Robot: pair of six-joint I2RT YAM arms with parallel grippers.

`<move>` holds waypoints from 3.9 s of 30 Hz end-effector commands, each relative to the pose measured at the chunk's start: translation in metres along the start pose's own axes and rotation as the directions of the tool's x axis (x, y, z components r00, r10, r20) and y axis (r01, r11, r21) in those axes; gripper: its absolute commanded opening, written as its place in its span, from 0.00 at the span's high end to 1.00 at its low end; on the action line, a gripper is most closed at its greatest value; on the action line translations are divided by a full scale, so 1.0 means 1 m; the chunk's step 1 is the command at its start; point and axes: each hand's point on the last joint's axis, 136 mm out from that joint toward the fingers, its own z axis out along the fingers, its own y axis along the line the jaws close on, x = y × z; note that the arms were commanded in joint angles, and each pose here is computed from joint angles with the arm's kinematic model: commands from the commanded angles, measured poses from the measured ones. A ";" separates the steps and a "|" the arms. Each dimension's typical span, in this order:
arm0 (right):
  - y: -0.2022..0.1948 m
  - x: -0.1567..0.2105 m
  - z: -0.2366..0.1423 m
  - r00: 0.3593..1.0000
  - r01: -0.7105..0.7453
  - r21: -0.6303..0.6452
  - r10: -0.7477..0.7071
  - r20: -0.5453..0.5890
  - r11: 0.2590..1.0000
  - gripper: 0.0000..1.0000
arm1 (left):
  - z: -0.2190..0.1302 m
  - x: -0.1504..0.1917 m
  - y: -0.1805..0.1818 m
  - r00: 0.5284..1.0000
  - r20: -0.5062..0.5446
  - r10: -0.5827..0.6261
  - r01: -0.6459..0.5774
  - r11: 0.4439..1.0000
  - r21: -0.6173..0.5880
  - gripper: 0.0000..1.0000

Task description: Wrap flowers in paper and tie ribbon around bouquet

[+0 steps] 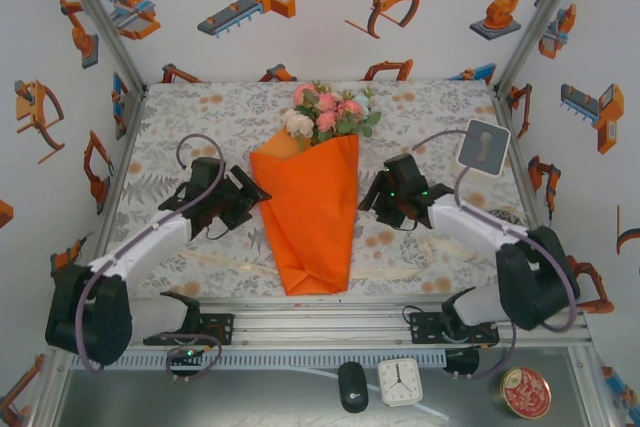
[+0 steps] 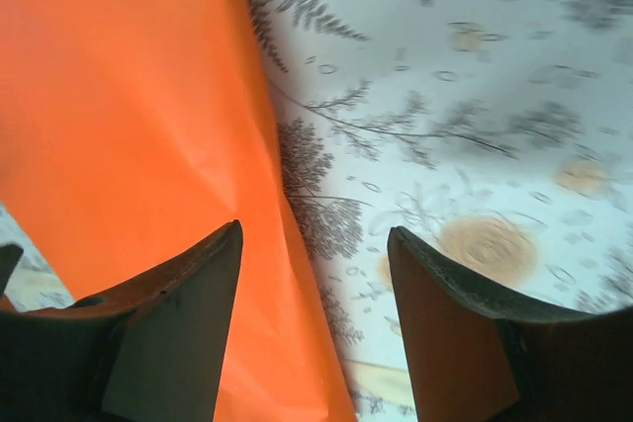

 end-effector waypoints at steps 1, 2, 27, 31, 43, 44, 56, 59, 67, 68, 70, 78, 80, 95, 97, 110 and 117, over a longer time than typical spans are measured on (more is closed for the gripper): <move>-0.079 0.005 -0.032 0.988 -0.157 0.276 0.148 0.055 0.948 0.42 | -0.039 -0.009 0.063 0.998 0.059 -0.014 0.031 0.955 -0.295 0.30; -0.100 0.005 -0.044 0.980 -0.198 0.342 0.177 0.092 0.919 0.40 | -0.050 -0.010 0.081 0.996 0.077 -0.046 0.071 0.931 -0.359 0.30; -0.128 -0.009 -0.030 0.990 -0.125 0.321 0.097 0.101 0.939 1.00 | -0.027 0.004 0.200 0.966 0.099 -0.237 0.245 0.736 -0.631 0.33; -0.113 -0.027 -0.031 0.980 -0.161 0.277 0.120 0.159 0.947 1.00 | -0.011 -0.001 0.199 0.959 0.091 -0.267 0.266 0.744 -0.613 0.90; -0.061 -0.135 -0.005 0.945 -0.188 0.213 0.117 0.306 0.959 1.00 | 0.045 -0.116 0.111 0.975 0.165 -0.149 0.202 0.906 -0.372 1.00; -0.059 -0.141 -0.001 0.944 -0.183 0.215 0.110 0.313 0.959 1.00 | 0.052 -0.120 0.107 0.975 0.158 -0.155 0.203 0.909 -0.363 1.00; -0.045 -0.176 0.020 0.945 -0.141 0.213 0.067 0.320 0.967 1.00 | 0.084 -0.127 0.089 0.984 0.102 -0.143 0.169 0.930 -0.327 1.00; -0.038 -0.170 0.024 0.959 -0.101 0.180 0.048 0.281 0.978 1.00 | 0.078 -0.125 0.074 0.989 0.091 -0.118 0.139 0.945 -0.295 0.85; -0.080 -0.160 -0.002 0.971 -0.081 0.225 0.026 0.237 0.971 0.46 | -0.015 -0.139 0.055 0.980 0.192 0.053 0.018 0.937 -0.348 0.22; -0.091 -0.161 -0.003 0.969 -0.117 0.232 0.060 0.239 0.966 0.46 | -0.026 -0.141 0.059 0.975 0.213 0.064 0.020 0.928 -0.371 0.21; -0.105 -0.160 -0.001 0.963 -0.203 0.230 0.151 0.222 0.952 0.46 | -0.047 -0.146 0.072 0.966 0.251 0.056 0.053 0.912 -0.406 0.19; -0.121 -0.127 0.039 0.762 -0.646 0.248 0.630 0.152 0.722 0.47 | -0.061 -0.152 0.102 0.965 0.264 0.010 0.111 0.892 -0.439 0.15; -0.125 -0.124 0.037 0.747 -0.660 0.297 0.643 0.168 0.690 0.47 | -0.060 -0.152 0.101 0.967 0.253 0.018 0.098 0.894 -0.437 0.15; -0.147 -0.081 -0.035 0.509 -0.854 0.364 0.745 0.431 0.372 0.37 | -0.061 -0.151 0.099 0.969 0.248 0.024 0.086 0.903 -0.422 0.11; -0.154 -0.080 -0.034 0.498 -0.860 0.372 0.736 0.459 0.349 0.35 | -0.062 -0.150 0.101 0.968 0.251 0.014 0.097 0.900 -0.425 0.11; -0.169 -0.100 0.018 0.554 -0.831 0.352 0.699 0.452 0.431 0.49 | -0.064 -0.145 0.103 0.966 0.254 -0.051 0.153 0.904 -0.400 0.10; -0.168 -0.119 0.004 0.573 -0.817 0.292 0.649 0.501 0.497 0.96 | -0.053 -0.144 0.116 0.938 0.265 -0.226 0.314 0.877 -0.364 0.09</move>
